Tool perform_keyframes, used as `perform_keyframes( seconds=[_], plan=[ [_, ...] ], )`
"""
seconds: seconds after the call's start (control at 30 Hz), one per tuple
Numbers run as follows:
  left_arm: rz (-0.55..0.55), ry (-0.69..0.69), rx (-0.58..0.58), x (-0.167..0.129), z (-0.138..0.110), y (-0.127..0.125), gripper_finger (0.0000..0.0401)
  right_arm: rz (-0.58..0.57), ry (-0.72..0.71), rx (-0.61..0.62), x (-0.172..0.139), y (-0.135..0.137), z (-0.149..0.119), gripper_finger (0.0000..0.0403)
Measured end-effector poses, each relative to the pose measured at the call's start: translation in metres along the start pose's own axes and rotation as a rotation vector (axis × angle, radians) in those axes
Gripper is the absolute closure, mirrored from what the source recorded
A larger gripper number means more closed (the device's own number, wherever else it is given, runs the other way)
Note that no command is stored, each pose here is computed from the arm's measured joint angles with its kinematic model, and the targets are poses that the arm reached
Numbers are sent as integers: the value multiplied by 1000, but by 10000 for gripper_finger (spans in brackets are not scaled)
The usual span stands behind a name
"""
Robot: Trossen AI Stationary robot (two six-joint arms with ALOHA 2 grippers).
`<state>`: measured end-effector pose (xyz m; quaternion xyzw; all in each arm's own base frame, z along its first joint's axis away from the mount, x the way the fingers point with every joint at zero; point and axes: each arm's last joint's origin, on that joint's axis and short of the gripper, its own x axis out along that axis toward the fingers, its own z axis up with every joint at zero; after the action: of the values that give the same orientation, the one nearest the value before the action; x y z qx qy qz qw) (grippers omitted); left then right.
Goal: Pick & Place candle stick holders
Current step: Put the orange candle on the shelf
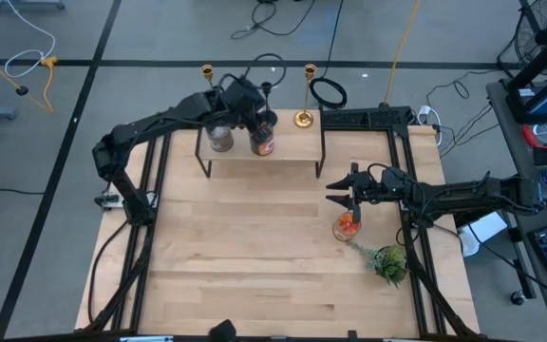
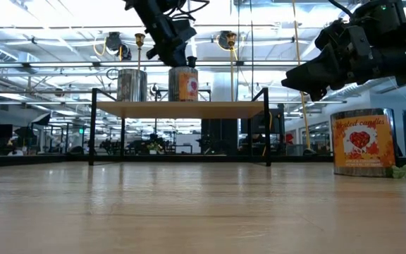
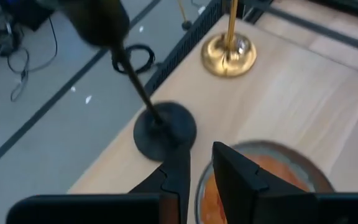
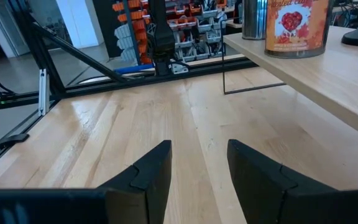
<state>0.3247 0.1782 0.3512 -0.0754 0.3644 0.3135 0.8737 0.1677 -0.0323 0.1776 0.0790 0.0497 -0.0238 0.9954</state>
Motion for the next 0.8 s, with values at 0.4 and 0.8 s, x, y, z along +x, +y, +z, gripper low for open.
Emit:
perform_keyframes(
  seconds=[0.4, 0.8],
  plan=[
    [-84, -76, 98, -40, 3, -17, 358, 5, 1, 0, 0, 0, 0, 248],
    [-269, -248, 194, -151, -15, -64, 384, 76, 10, -38, 0, 2, 0, 248]
  ],
)
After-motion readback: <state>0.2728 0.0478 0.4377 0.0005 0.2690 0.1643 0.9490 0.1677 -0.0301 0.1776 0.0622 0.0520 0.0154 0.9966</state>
